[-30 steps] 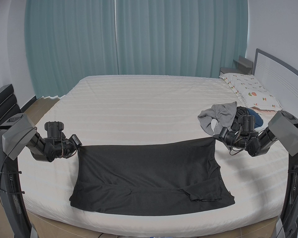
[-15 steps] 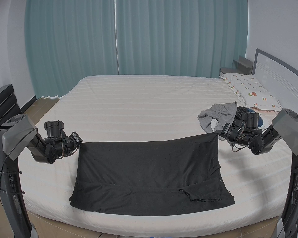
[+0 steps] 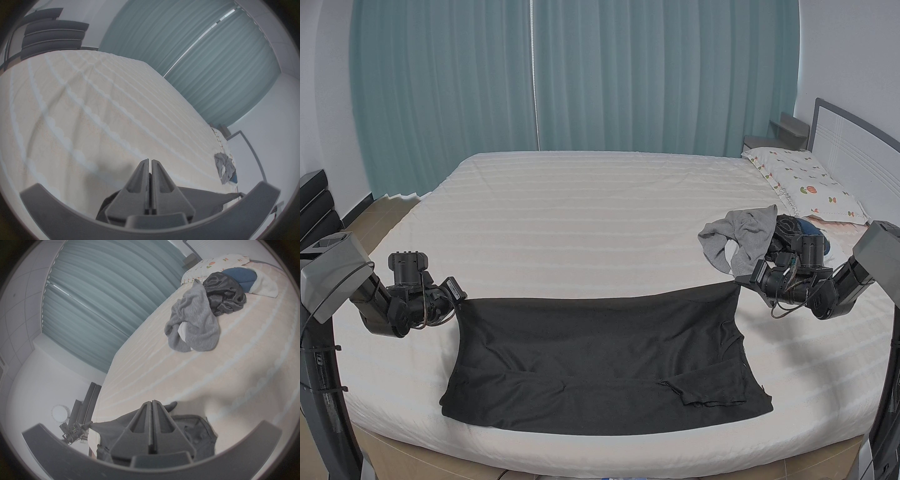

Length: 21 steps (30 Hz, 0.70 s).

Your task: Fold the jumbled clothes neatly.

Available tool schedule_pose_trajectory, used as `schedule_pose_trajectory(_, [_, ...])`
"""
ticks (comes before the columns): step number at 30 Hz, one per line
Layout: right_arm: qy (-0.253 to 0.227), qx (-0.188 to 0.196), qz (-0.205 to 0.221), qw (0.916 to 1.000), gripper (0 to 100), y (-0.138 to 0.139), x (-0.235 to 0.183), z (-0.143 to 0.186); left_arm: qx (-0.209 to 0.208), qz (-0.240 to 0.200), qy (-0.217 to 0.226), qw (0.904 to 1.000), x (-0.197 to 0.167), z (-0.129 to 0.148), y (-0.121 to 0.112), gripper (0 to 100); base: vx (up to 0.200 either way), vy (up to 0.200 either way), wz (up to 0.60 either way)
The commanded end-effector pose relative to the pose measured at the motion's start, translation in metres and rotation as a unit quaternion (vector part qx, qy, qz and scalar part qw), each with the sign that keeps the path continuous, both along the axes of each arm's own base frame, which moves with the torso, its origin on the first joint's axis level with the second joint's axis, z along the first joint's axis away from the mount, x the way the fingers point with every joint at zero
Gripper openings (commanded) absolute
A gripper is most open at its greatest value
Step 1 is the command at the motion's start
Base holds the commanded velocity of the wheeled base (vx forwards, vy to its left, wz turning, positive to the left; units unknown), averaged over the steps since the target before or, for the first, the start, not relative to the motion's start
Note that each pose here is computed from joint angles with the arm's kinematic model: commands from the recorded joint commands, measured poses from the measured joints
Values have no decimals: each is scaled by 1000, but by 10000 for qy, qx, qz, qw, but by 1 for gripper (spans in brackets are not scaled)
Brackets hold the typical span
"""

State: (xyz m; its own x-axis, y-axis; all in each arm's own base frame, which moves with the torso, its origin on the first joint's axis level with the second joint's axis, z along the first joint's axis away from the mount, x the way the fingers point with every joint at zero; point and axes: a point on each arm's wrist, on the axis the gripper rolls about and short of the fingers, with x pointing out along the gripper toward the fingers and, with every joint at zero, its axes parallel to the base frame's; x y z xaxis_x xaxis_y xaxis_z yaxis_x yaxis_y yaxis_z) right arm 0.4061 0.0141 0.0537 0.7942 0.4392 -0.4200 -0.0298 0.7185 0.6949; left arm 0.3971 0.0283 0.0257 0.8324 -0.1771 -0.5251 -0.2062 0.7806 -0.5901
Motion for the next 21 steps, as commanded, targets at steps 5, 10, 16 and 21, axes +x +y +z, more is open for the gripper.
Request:
schedule_pose_trajectory(5, [234,-349,253,9988,0,-3,-29,-11,303,-213,229,9991,-26,-2,-1,0,0,0,0])
schedule_pose_trajectory(10, [403,-601,406,9966,0,-5,-42,-24,528,-400,416,9969,-41,-9,-2,0,0,0,0])
schedule_pose_trajectory(16, [545,-850,595,9931,0,-8,-53,-37,844,-707,699,9915,-61,-20,-4,0,0,0,0])
schedule_pose_trajectory(21, [685,-999,734,9899,0,-8,-60,-49,1066,-973,920,9852,-73,-31,-7,0,0,0,0])
